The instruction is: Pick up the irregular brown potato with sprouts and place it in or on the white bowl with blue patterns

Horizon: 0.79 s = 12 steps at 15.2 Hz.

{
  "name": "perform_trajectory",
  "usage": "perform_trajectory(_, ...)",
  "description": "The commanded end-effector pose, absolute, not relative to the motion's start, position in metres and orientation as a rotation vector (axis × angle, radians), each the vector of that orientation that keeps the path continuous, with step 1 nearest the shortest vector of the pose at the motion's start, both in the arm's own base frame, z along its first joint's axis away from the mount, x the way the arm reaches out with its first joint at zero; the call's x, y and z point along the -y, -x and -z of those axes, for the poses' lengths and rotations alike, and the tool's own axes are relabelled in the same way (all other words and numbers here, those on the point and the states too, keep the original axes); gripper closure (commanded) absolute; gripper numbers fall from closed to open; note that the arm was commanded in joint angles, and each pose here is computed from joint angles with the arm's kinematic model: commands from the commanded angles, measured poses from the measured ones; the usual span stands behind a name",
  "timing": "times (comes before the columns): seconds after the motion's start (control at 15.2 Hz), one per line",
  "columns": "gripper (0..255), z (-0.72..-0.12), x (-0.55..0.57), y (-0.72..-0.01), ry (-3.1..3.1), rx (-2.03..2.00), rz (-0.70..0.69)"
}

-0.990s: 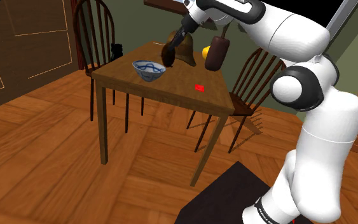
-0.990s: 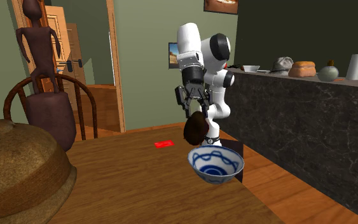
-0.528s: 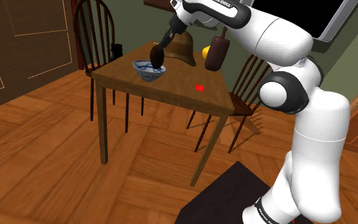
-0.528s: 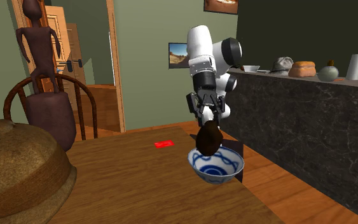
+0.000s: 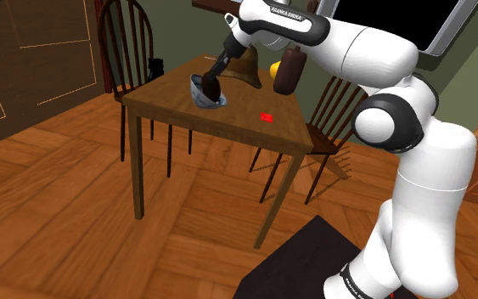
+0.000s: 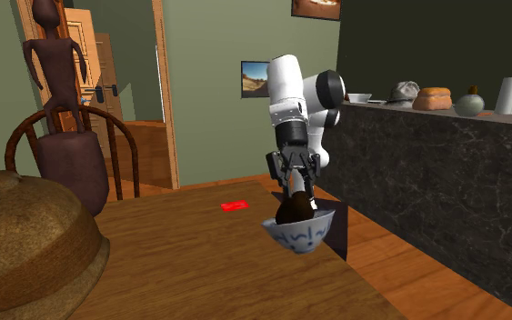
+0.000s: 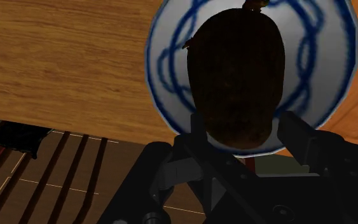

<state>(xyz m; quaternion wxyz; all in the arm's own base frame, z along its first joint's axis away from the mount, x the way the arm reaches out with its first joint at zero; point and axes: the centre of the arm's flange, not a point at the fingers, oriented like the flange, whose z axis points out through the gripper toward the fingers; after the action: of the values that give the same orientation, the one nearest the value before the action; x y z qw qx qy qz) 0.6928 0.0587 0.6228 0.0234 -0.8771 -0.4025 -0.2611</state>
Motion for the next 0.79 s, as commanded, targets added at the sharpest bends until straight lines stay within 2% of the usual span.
perform_trajectory(0.0,255,-0.613,-0.058,-0.693,2.715,1.246,0.810)
perform_trajectory(0.66,255,-0.600,-0.058,-0.693,2.715,1.246,0.810)
perform_trajectory(0.73,0,-0.600,-0.058,-0.692,2.715,1.246,0.810)
